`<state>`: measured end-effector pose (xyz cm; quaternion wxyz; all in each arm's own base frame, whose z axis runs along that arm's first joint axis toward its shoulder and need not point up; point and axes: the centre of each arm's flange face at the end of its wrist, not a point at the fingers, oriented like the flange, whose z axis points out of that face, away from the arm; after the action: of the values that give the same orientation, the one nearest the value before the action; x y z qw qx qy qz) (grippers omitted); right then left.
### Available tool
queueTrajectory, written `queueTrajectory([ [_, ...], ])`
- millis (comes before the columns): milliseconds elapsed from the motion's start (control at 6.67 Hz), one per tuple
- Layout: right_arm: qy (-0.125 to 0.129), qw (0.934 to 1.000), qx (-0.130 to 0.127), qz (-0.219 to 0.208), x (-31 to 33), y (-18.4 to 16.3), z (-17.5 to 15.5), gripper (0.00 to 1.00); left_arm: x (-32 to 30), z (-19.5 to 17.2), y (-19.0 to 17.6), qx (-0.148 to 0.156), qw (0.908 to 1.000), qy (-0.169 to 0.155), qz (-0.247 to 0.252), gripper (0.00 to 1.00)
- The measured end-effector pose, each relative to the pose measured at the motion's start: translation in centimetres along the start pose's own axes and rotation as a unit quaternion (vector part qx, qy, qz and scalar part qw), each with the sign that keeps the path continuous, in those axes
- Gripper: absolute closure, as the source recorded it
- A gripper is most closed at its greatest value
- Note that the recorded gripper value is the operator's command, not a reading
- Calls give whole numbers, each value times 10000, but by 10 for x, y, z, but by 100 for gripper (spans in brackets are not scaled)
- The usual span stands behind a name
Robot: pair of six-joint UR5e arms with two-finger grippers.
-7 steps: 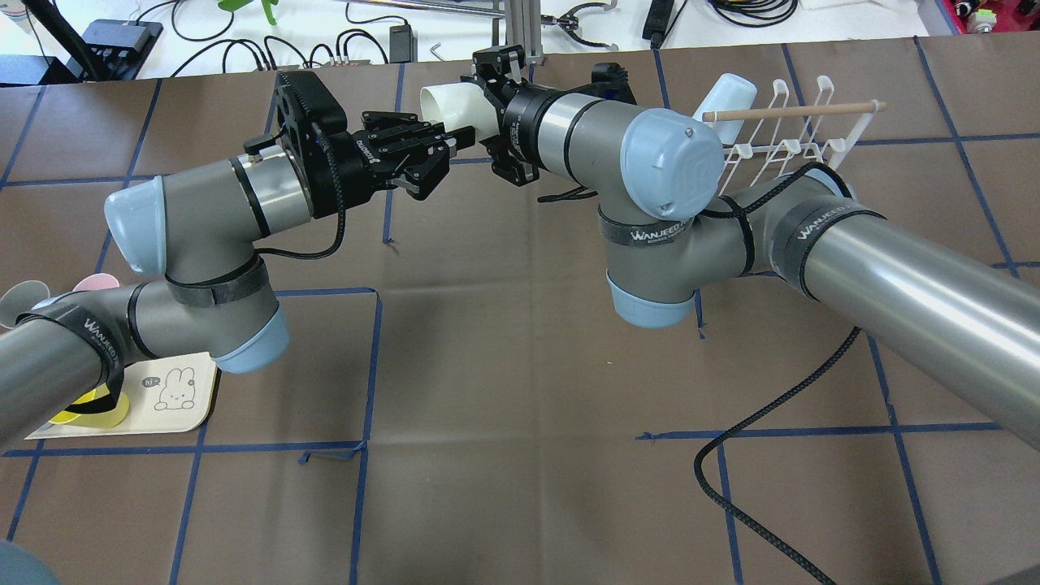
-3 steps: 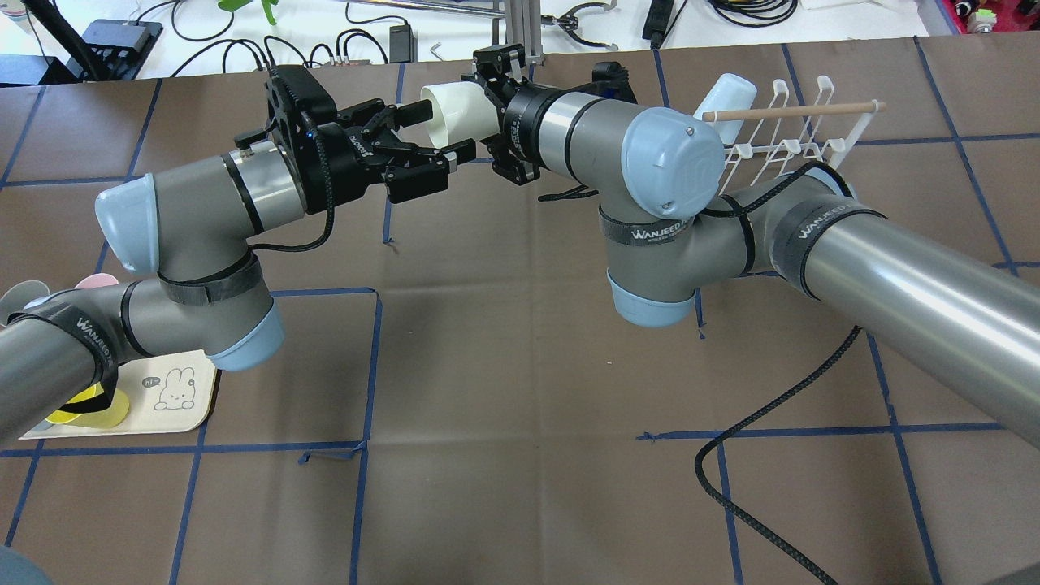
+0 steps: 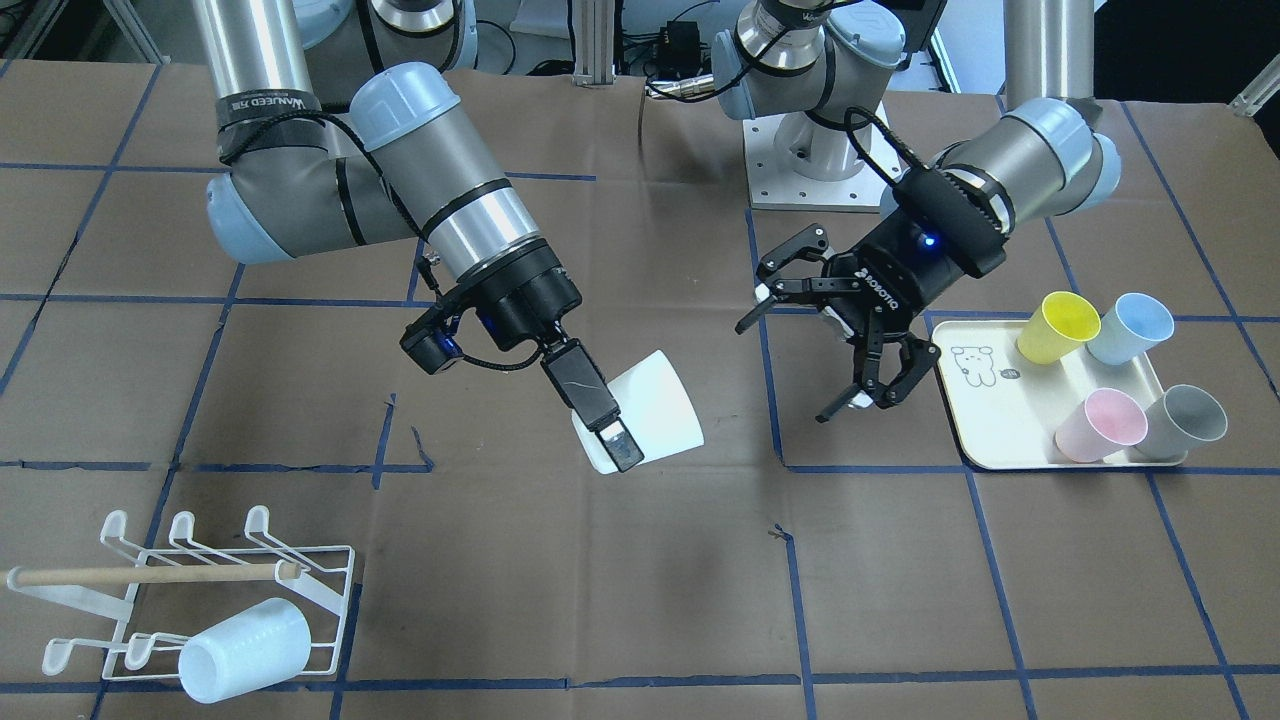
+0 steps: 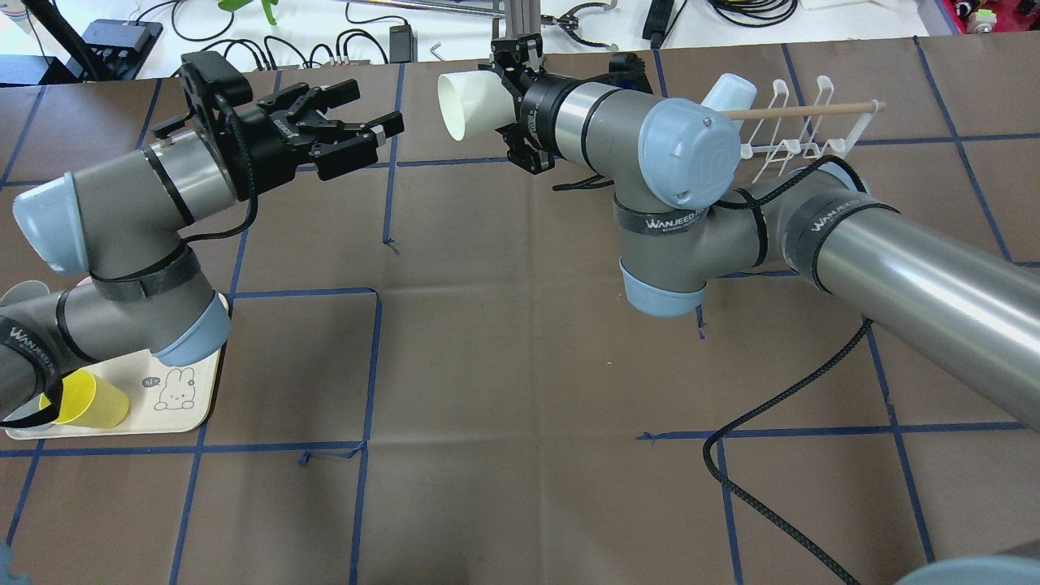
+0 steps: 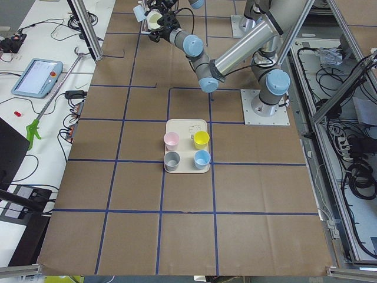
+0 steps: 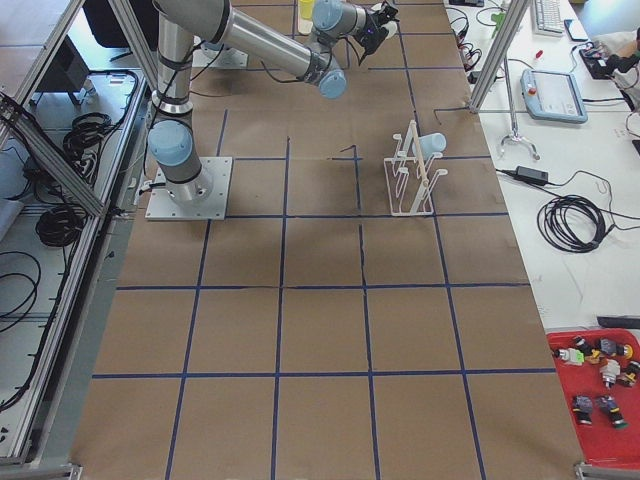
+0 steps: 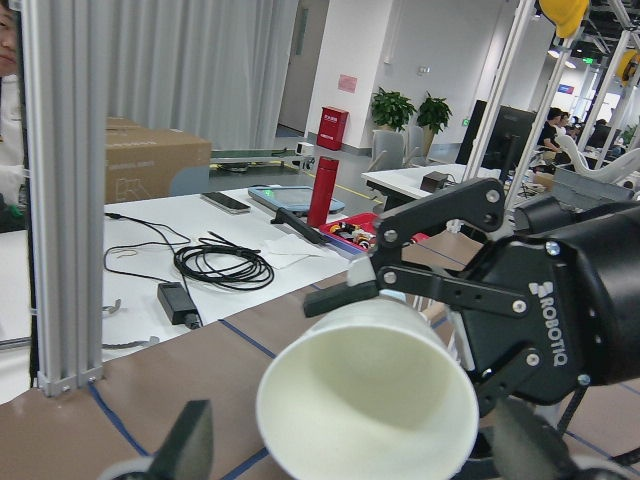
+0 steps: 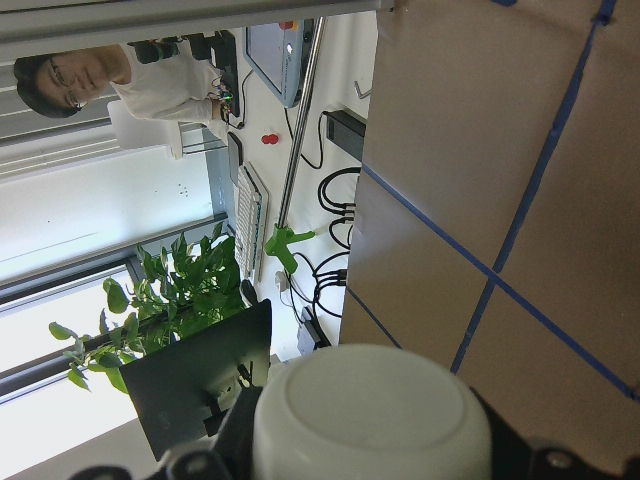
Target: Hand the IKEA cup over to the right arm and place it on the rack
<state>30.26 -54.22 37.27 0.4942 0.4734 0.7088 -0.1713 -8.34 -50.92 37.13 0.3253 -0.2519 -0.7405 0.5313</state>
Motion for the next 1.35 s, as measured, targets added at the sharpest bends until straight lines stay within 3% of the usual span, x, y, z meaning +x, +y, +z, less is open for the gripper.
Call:
queueTrajectory([
  [150, -104, 9994, 224, -239, -11, -30, -8, 87, -13, -7, -4, -23, 9995, -280, -133, 0],
  [300, -211, 9956, 491, -767, -22, -62, -19, 87, -28, -8, -10, -125, 9968, -734, -307, 0],
  [450, -287, 9867, 768, -1406, -30, -93, -32, 87, -45, -5, -20, -342, 9905, -1220, -543, 0],
  [600, -272, 9725, 1043, -2066, -35, -123, -43, 87, -59, 2, -33, -648, 9823, -1569, -795, 0],
  [750, -161, 9510, 1321, -2791, -38, -155, -54, 87, -68, 17, -53, -1091, 9699, -1928, -1013, 0],
  [900, 9, 9239, 1569, -3490, -38, -188, -66, 87, -68, 36, -75, -1681, 9510, -2313, -1176, 0],
  [1050, 174, 8964, 1774, -4058, -39, -217, -76, 87, -62, 52, -92, -2428, 9228, -2668, -1353, 0],
  [1200, 315, 8683, 1947, -4552, -43, -243, -81, 87, -51, 61, -98, -3218, 8869, -2888, -1628, 0],
  [1350, 468, 8346, 2082, -5079, -49, -267, -82, 87, -37, 59, -102, -3896, 8492, -2978, -1958, 0],
])
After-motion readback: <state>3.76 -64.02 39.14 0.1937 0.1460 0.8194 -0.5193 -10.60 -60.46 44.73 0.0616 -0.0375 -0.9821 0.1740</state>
